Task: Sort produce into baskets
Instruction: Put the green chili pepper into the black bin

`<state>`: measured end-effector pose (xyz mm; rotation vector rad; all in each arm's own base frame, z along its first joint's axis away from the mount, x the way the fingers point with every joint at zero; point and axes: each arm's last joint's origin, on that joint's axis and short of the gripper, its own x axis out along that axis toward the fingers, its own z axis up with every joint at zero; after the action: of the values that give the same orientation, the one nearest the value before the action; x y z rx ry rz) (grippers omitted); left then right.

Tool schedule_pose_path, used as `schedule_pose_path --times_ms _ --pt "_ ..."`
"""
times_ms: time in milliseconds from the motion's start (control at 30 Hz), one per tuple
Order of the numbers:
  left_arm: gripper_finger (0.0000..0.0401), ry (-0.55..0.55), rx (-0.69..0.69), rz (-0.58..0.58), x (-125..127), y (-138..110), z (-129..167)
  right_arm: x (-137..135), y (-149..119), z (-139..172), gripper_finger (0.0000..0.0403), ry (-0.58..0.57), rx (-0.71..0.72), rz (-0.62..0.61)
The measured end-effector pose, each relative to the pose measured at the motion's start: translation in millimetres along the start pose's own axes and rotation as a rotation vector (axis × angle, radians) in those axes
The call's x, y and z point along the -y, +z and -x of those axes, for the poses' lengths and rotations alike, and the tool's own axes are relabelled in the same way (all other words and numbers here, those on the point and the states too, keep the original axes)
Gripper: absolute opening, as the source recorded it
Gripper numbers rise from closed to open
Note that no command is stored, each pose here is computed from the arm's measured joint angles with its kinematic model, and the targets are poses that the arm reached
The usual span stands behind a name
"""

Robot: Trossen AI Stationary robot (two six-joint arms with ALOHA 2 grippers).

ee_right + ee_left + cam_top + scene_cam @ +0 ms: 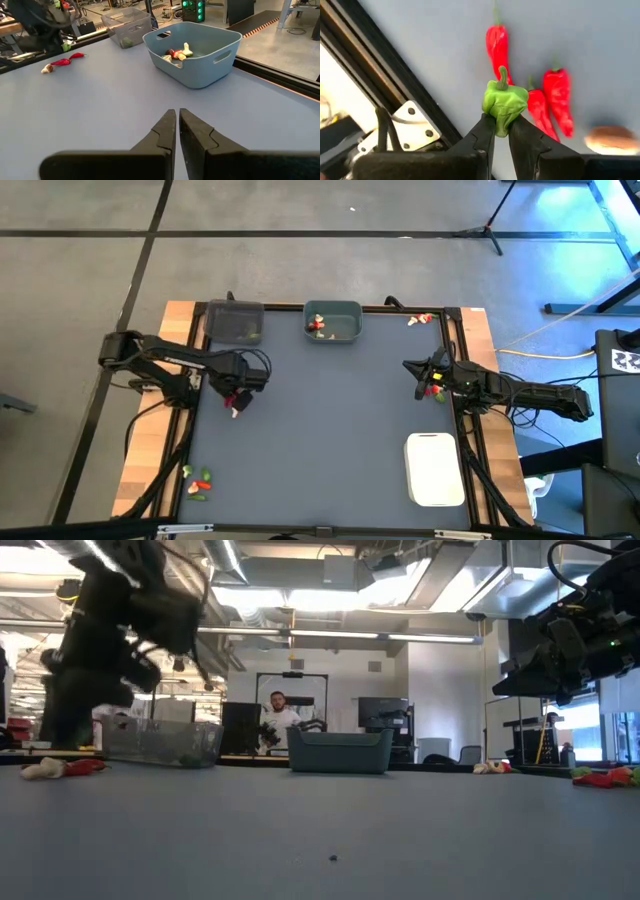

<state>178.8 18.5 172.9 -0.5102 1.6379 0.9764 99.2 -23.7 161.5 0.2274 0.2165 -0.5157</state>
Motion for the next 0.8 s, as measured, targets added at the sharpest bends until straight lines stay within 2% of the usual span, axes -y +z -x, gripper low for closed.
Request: schedule_pose_path --times_ms 233,467,633,800 --pt "0.0045 -0.139 0.188 0.005 -11 5 39 0 0 0 0.0026 0.0 0.0 0.0" --pt "0.0051 -0.225 0.37 0.053 -27 17 55 0 0 0 0.0026 0.0 0.0 0.0" --pt "0.0051 -0.229 0.474 0.061 -34 33 58 0 0 0 0.0026 0.0 0.0 0.0" --pt "0.0051 -0.199 0.514 0.072 -45 49 55 0 0 0 0.0026 -0.001 0.0 0.0"
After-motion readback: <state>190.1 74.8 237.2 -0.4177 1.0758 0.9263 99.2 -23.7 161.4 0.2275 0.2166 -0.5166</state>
